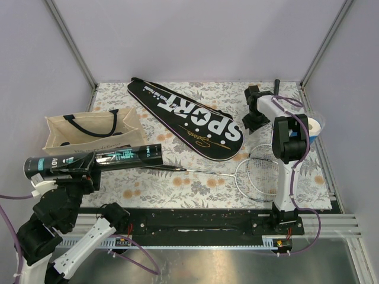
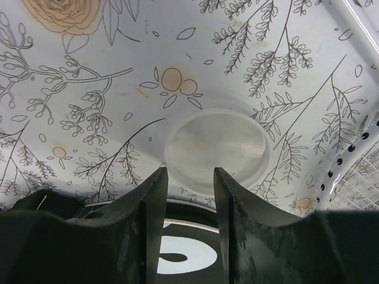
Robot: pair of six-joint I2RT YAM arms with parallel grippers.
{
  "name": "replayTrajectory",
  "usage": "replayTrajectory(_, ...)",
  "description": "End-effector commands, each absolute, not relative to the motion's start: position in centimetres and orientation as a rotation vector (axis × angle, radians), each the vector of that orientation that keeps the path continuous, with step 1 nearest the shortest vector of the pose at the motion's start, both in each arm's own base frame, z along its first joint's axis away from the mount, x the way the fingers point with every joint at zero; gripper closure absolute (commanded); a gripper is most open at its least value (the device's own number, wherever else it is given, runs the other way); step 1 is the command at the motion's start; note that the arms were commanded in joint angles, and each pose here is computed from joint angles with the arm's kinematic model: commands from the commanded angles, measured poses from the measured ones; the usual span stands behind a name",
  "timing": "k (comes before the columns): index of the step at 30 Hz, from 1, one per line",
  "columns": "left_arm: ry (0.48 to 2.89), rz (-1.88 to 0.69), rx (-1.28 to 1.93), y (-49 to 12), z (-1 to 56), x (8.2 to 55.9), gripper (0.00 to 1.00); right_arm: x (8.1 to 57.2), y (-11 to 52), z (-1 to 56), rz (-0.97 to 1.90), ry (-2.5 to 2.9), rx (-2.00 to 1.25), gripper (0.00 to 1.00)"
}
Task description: Pack up the badminton gear
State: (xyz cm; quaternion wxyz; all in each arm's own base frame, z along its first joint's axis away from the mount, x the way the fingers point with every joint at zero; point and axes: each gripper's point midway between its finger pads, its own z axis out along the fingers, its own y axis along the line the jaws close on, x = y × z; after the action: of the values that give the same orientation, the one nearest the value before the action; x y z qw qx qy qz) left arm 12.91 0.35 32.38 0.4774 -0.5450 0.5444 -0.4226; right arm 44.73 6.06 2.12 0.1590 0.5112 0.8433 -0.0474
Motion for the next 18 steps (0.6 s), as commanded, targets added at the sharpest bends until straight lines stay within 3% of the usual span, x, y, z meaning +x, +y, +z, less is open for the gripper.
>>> replayTrajectory(1, 1.223, -1.089, -1.323, 1.6, 34.9, 12.2, 0.78, 46.2, 5.3, 4.4, -0.148, 2.349, 1.438, 0.54)
replayTrajectory(18, 1.167, -1.075, -1.329, 3.4, 35.9, 11.0, 0.78, 47.2, 4.6, 4.7, -0.166, 2.240, 1.602, 0.54)
